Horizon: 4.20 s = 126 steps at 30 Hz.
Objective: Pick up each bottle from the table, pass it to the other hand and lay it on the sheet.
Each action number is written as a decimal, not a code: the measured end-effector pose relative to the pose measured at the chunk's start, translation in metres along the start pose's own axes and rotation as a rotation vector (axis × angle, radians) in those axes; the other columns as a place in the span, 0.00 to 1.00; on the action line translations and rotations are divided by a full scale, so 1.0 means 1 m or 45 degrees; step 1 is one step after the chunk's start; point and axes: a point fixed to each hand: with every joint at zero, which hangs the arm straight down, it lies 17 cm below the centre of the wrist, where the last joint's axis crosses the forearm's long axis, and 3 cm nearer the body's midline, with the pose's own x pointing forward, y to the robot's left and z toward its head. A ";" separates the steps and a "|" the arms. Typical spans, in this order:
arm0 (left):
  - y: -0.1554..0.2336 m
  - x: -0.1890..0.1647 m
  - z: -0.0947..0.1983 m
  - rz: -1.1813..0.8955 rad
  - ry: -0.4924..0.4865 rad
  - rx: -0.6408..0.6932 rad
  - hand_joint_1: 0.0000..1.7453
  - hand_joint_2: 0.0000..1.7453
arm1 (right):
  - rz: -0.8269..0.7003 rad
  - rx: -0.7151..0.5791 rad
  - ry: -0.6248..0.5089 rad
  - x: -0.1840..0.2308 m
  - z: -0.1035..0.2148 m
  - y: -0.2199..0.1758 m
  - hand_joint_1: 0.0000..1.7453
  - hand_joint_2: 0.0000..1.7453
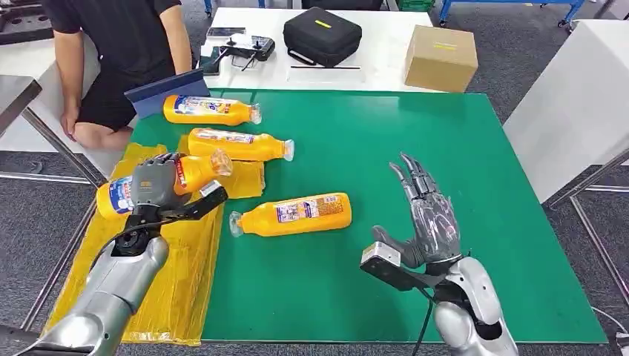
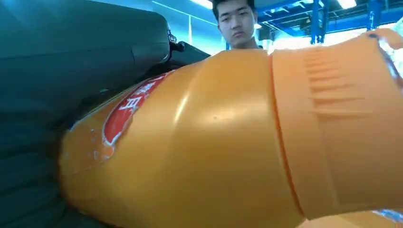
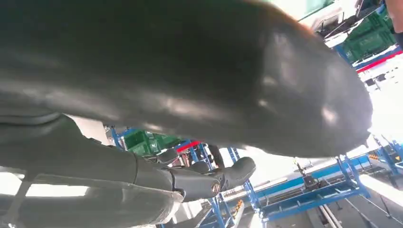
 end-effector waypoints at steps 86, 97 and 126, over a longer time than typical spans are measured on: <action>0.152 -0.059 0.118 1.755 -0.045 0.530 0.00 0.00 | 0.235 0.224 0.207 -0.059 -0.032 0.048 0.00 1.00; 0.156 -0.061 0.114 1.778 -0.060 0.549 0.00 0.00 | 0.264 0.394 0.163 -0.061 -0.041 0.094 0.00 1.00; 0.141 -0.082 0.114 1.786 -0.050 0.595 0.00 0.00 | 0.069 0.849 -0.063 -0.019 -0.033 0.196 0.00 1.00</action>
